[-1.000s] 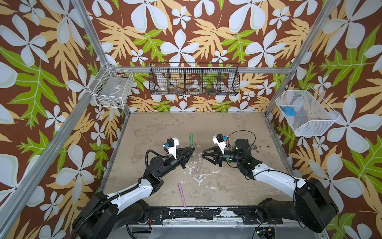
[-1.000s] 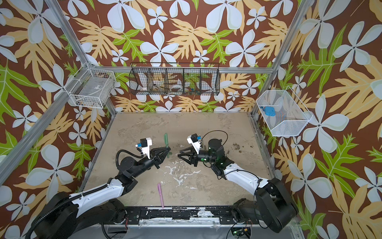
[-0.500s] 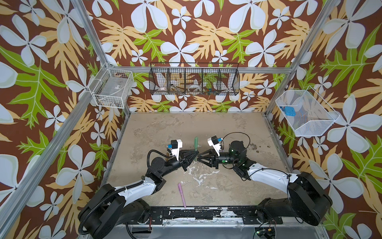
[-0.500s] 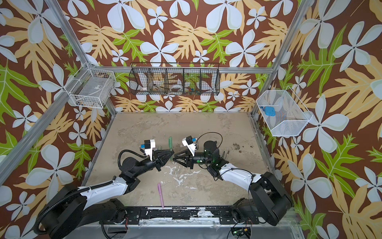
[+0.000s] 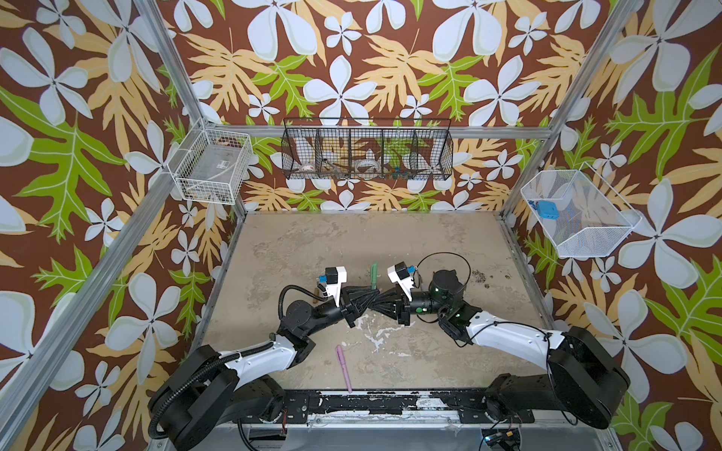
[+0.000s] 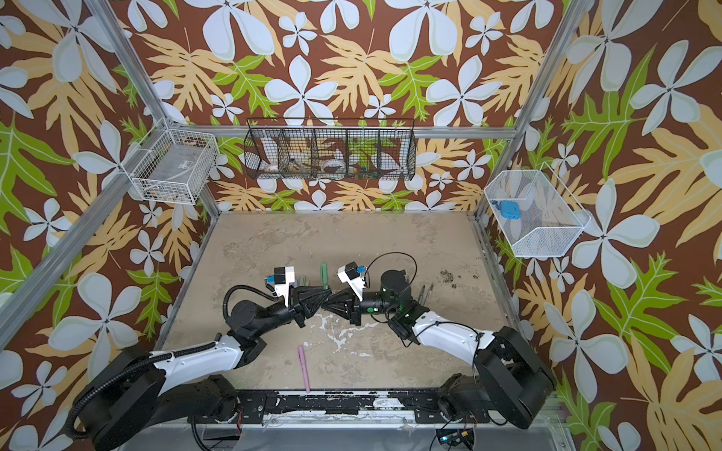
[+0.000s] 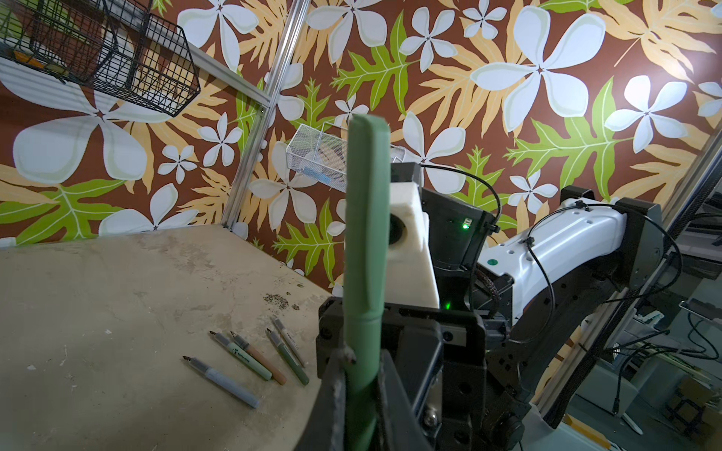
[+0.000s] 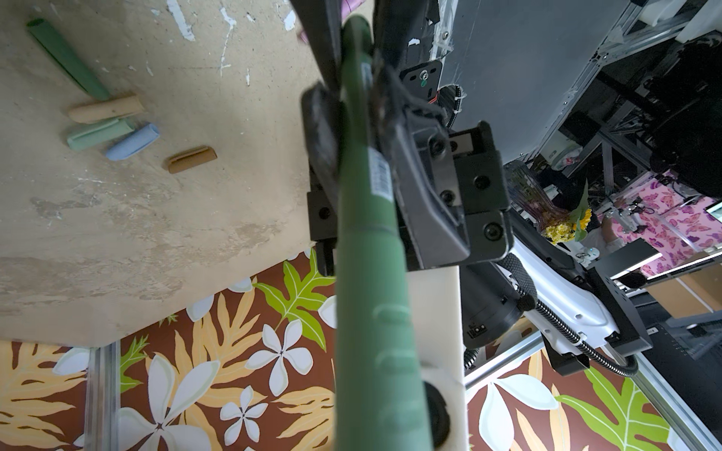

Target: Open the pen caps

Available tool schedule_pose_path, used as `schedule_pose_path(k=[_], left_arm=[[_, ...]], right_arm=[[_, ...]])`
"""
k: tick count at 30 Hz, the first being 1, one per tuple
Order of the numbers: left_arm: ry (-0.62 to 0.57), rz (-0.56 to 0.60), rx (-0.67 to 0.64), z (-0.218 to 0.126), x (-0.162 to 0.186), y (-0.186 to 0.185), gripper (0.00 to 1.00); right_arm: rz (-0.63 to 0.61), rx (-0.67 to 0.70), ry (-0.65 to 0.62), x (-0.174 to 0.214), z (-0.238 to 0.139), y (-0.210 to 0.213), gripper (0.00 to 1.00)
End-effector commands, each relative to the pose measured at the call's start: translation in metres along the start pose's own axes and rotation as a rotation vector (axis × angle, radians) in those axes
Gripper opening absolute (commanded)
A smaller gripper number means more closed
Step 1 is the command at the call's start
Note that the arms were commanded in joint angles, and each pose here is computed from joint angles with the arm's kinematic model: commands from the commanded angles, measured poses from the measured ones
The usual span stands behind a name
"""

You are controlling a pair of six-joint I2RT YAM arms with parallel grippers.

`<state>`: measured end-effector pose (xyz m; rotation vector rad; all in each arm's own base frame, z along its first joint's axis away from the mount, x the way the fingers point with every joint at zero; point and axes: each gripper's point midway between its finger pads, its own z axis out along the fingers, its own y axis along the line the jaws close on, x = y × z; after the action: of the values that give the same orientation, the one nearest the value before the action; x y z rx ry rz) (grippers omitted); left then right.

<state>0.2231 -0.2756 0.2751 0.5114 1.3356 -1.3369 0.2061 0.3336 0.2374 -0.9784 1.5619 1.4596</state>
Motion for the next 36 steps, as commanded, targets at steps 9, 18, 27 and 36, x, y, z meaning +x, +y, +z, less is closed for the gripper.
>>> schedule_pose_path(k=[9, 18, 27, 36], left_arm=[[-0.048, -0.016, 0.078, 0.003, -0.01, -0.014, 0.19], [-0.065, 0.004, -0.145, -0.01, -0.021, 0.021, 0.78], [-0.059, 0.026, -0.118, -0.012, -0.021, 0.018, 0.75], [-0.052, 0.048, -0.069, -0.012, -0.022, 0.009, 0.58]], right_arm=[[-0.138, 0.075, -0.04, -0.01, -0.006, 0.004, 0.0], [-0.252, 0.326, 0.101, 0.015, -0.021, -0.036, 0.0], [-0.272, 0.243, 0.167, 0.027, -0.018, -0.025, 0.0], [-0.261, 0.179, 0.203, 0.037, -0.012, -0.02, 0.0]])
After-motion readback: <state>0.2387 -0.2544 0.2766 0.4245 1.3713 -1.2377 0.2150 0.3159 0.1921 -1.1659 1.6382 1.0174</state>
